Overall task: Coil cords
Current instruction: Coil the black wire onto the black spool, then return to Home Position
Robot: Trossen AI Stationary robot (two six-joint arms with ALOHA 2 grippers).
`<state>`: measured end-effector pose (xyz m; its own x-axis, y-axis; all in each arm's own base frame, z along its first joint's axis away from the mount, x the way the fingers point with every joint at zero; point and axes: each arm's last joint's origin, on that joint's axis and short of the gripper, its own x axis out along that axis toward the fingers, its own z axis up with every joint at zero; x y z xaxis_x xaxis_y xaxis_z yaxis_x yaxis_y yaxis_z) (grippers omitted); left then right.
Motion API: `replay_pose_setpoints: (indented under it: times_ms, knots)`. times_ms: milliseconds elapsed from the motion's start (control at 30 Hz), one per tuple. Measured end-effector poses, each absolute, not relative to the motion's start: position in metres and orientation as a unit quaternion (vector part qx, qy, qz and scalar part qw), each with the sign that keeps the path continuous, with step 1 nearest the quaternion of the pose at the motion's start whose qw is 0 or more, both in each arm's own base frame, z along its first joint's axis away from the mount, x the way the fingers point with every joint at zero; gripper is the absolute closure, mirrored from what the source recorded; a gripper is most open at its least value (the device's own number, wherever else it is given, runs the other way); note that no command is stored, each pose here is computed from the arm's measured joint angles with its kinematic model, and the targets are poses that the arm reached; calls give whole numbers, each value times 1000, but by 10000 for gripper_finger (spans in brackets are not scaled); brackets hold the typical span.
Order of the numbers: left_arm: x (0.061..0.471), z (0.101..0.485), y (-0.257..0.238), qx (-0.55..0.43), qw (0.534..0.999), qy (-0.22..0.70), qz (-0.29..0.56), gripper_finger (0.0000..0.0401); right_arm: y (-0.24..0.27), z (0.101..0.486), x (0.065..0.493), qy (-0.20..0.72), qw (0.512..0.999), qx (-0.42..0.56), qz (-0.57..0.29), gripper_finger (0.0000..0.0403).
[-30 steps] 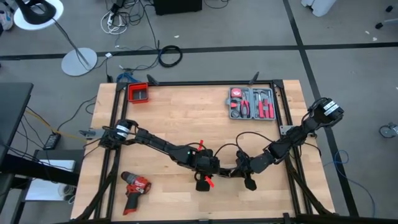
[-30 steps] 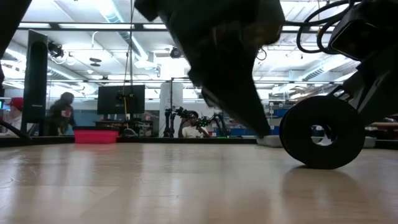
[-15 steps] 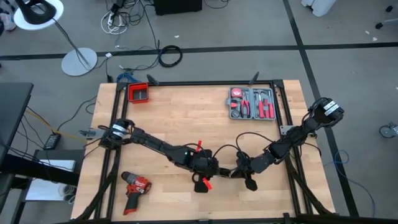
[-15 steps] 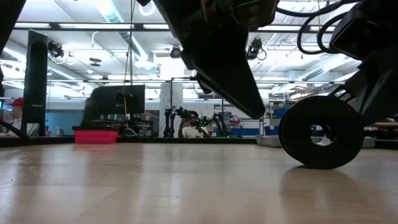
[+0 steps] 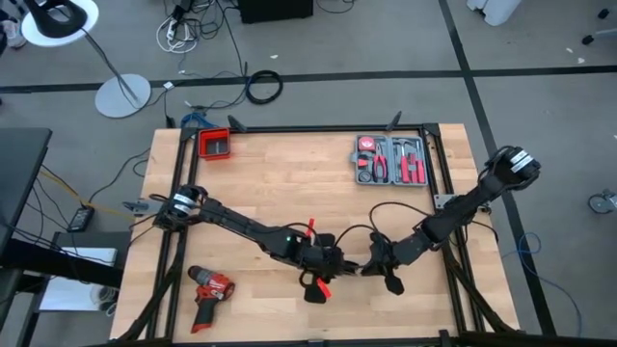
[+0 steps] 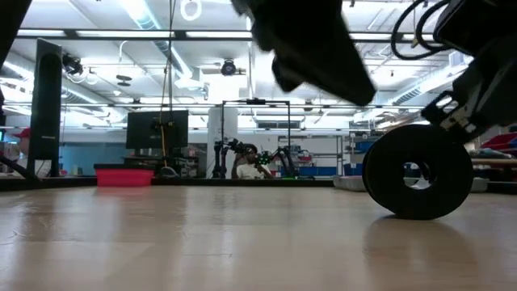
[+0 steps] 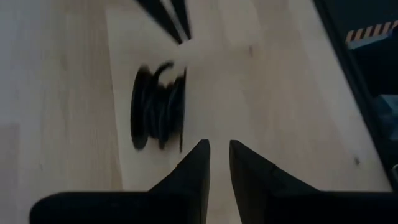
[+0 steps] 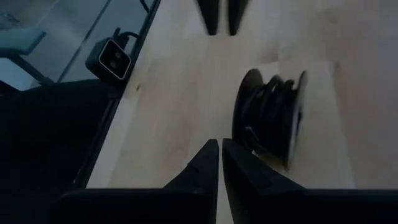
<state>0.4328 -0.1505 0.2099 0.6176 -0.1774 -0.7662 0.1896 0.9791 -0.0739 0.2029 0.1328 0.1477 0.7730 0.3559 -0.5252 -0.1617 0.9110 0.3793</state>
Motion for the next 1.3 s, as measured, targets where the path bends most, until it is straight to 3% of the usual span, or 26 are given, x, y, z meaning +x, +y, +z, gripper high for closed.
replay_pose_setpoints:
  times_ms: [467,933,1300]
  knots:
    - [450,283,-158,49,937,325,-116,339,121,204,163,220,960,130,117,378]
    - [435,413,-174,92,973,136,-160,339,95,272,117,4,979,107,172,378]
    - [412,461,-172,78,982,59,-160,339,80,301,80,-133,913,58,382,378]
